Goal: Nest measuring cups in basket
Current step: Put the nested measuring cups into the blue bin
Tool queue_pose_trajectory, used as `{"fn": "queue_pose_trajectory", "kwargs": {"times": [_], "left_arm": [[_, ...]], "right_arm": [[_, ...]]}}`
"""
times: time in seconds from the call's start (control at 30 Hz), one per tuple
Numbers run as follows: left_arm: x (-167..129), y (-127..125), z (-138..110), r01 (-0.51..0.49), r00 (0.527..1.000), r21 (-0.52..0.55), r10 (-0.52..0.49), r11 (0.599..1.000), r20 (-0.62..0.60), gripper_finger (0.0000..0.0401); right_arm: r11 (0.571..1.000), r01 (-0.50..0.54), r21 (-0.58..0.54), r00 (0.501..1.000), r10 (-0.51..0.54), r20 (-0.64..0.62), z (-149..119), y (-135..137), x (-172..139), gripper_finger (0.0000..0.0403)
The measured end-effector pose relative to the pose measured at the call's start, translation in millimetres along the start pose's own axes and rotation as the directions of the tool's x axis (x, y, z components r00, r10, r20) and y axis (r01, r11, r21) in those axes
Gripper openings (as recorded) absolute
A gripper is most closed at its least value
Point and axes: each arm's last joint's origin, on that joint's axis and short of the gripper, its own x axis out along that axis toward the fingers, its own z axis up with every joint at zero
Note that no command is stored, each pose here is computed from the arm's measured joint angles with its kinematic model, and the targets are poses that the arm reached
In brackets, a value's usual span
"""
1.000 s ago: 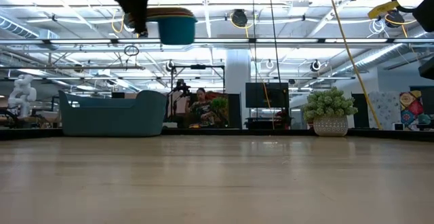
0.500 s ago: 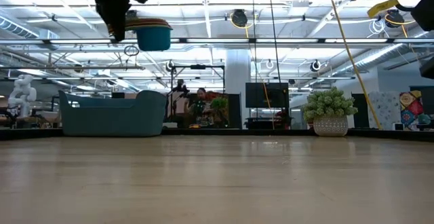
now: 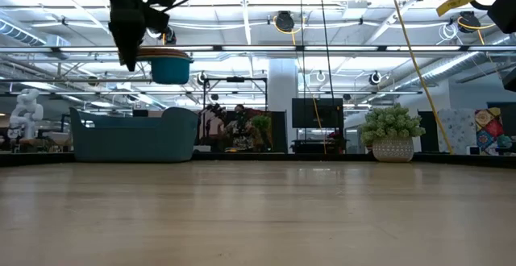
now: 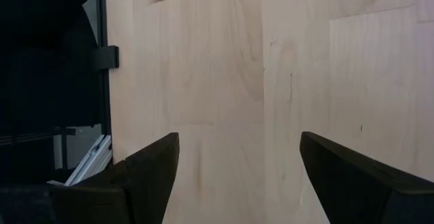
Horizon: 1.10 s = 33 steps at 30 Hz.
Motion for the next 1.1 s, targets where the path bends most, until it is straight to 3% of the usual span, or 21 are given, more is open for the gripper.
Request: {"fn": "queue_pose_trajectory", "kwargs": {"times": [0.4,0.6,0.8,1.1], "left_arm": [[5.5,54.8,-19.0,0.052,0.998,-0.037,-0.05,0.998,0.039,0.0137],[36.1,60.0,-32.3,0.09,0.996,0.031,-0.089,0.995,-0.028,0.0137],[68.5,61.6,-40.8,0.091,0.995,0.029,-0.09,0.995,-0.04,0.0137],[77.6,80.1,-46.4,0.02,1.0,0.026,-0.019,0.999,-0.012,0.0137]], "right_arm": [[0.999,-0.039,0.029,0.999,0.038,0.039,3.7,3.8,-0.1,0.0299],[0.998,-0.04,0.045,0.999,0.038,0.039,3.7,3.8,-0.1,0.0299],[0.997,-0.058,0.055,0.997,0.055,0.055,5.3,5.6,-0.3,0.0299],[0.992,-0.084,0.094,0.993,0.075,0.091,8.1,8.1,-0.6,0.0299]]}}
